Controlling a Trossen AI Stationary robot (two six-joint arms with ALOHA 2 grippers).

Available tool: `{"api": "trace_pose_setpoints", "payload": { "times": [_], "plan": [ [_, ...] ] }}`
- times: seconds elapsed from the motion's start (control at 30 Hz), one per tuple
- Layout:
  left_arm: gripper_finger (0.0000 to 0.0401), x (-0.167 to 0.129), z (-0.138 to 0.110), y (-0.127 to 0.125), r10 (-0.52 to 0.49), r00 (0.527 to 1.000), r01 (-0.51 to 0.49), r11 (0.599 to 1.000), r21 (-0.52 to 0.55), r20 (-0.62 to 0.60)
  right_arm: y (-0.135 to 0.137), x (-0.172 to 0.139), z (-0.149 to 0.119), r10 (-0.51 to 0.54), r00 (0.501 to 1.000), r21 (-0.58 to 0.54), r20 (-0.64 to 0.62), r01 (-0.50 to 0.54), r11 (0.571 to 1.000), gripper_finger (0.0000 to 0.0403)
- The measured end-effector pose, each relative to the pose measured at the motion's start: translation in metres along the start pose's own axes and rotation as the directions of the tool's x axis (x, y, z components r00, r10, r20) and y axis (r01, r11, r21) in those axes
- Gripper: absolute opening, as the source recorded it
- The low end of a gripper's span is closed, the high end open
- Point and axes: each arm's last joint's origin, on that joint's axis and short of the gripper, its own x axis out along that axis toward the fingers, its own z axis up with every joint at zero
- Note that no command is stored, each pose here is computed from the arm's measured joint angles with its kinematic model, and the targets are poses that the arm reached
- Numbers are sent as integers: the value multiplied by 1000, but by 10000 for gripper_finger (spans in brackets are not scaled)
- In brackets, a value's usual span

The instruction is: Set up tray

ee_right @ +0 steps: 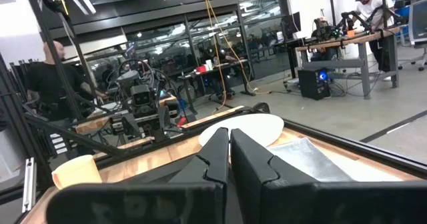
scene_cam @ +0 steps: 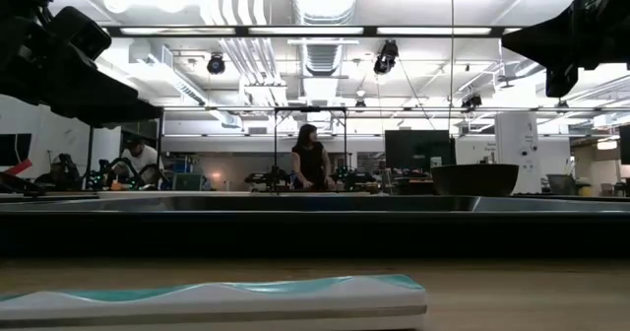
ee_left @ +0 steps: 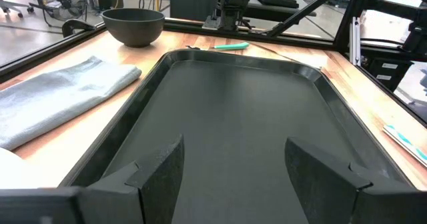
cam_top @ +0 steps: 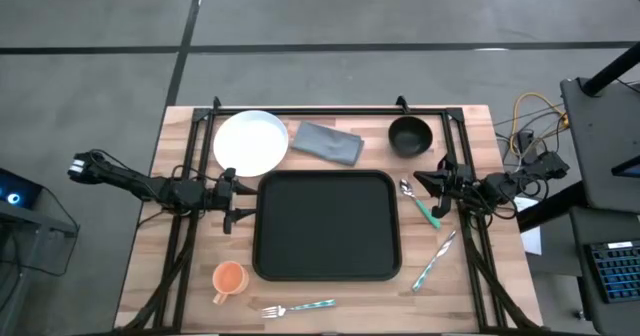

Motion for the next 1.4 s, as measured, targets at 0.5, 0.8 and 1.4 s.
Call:
{"api": "trace_pose_setpoints", "payload": {
  "times": [0.5,0.8,1.4],
  "plan": [
    [238,0,0,0,2,1000,-2,1000,4,1,0,0,0,0,1000,30,0,0,1000,8],
    [238,0,5,-1,-6,999,8,1000,-26,49,0,0,0,0,1000,55,0,0,998,9],
    [238,-4,95,-13,109,993,-104,988,-116,34,0,0,2,2,1000,20,19,-2,1000,9]
  ]
}}
